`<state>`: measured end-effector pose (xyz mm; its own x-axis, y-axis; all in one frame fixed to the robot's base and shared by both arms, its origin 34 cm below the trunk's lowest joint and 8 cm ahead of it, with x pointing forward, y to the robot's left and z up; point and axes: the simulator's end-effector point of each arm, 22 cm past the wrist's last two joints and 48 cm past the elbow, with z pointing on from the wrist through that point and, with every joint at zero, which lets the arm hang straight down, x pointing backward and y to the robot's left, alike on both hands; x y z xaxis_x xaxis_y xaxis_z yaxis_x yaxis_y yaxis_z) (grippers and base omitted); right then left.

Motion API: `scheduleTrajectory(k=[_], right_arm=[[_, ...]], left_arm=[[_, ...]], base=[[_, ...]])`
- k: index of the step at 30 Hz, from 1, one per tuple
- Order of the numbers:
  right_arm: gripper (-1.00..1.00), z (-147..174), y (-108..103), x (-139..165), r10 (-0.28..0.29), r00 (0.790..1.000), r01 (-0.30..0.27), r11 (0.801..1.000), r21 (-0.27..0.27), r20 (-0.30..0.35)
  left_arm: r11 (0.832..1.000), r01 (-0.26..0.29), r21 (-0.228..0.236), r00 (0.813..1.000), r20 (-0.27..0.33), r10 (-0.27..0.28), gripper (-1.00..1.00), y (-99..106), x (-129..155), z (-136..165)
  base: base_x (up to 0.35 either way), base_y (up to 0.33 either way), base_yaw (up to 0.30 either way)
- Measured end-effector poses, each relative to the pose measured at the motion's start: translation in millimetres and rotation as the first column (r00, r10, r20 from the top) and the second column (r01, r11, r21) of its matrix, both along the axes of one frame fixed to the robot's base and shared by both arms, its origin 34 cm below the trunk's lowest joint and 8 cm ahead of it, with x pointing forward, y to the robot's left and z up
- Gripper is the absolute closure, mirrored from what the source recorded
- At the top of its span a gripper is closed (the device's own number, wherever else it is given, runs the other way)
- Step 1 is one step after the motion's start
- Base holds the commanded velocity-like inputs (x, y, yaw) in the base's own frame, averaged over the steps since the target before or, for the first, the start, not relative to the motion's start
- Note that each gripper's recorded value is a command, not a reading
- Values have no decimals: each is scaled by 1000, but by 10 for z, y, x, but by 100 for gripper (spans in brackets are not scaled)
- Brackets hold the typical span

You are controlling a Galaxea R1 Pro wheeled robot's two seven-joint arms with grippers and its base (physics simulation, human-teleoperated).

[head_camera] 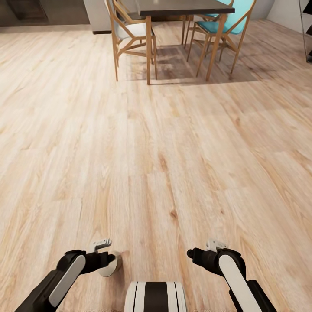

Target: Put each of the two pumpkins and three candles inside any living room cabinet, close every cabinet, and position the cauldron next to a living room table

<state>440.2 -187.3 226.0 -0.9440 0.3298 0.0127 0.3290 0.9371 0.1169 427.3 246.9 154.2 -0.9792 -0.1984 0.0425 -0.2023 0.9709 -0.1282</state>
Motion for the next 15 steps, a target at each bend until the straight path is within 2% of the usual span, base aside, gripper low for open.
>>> scheduleTrajectory(k=[3,15], right_arm=[[-100,-32,1,-23,0,1000,0,1000,1,-8],[-100,-109,1,-79,-1,1000,1,1000,1,-28]], left_arm=[[1000,-16,6,1000,-2,16,-100,48,5,-27],[1000,-24,14,1000,-4,25,-100,54,-30,-111]], base=[[0,0,0],[0,0,0]])
